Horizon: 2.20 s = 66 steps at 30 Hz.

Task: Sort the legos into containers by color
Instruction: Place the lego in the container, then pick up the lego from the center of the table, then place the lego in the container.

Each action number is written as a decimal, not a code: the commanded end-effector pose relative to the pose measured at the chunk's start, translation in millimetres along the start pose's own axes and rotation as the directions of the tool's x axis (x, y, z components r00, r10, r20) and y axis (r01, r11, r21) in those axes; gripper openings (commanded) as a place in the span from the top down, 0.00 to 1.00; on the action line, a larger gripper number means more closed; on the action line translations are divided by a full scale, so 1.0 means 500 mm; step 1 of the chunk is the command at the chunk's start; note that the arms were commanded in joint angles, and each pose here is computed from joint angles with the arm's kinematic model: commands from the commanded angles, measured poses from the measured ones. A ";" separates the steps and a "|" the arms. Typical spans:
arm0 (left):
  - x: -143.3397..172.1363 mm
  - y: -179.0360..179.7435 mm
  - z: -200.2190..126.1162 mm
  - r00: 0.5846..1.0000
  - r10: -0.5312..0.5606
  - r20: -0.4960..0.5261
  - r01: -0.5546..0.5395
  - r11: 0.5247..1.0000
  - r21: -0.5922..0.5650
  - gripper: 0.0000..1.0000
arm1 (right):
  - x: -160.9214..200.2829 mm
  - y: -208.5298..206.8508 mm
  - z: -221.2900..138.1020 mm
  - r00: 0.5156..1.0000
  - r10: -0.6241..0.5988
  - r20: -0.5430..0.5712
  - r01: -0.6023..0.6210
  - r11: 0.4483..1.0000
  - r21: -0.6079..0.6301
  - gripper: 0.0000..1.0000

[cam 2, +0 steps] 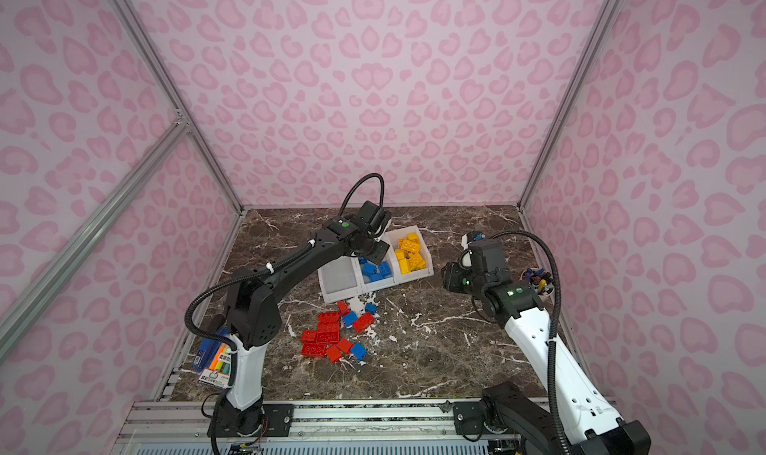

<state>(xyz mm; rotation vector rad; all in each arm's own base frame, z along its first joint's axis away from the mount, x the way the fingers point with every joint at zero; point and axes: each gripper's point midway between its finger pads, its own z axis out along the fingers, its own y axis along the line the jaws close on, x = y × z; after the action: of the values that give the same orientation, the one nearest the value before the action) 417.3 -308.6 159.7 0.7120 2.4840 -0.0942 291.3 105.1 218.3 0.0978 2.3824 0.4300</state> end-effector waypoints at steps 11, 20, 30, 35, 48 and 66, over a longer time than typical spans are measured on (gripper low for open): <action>0.166 0.132 -0.172 0.953 -0.276 0.124 0.286 0.956 -0.070 0.34 | 0.176 0.194 0.175 0.898 -0.356 -0.259 0.323 0.933 -0.161 0.44; 0.316 0.183 -0.252 0.898 -0.405 0.170 0.428 0.894 -0.131 0.30 | 0.246 0.281 0.324 0.751 -0.535 -0.386 0.476 0.845 -0.245 0.48; 0.361 0.189 -0.271 0.876 -0.448 0.181 0.473 0.871 -0.132 0.29 | 0.296 0.280 0.375 0.685 -0.574 -0.449 0.527 0.815 -0.239 0.53; 0.364 0.189 -0.268 0.877 -0.447 0.176 0.472 0.871 -0.135 0.29 | 0.313 0.270 0.387 0.666 -0.576 -0.473 0.533 0.812 -0.239 0.58; 0.365 0.191 -0.266 0.879 -0.444 0.175 0.469 0.872 -0.143 0.29 | 0.259 0.285 0.360 0.687 -0.585 -0.431 0.545 0.807 -0.226 0.76; 0.379 0.183 -0.272 0.866 -0.467 0.179 0.489 0.865 -0.111 0.29 | 0.004 0.285 0.476 0.780 -0.505 -0.369 0.528 0.848 -0.044 0.70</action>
<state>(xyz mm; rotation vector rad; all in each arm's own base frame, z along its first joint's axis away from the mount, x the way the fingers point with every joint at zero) 264.4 -112.4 183.5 0.0246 2.4350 -0.1147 436.9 316.0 110.3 -0.6542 2.5986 0.2089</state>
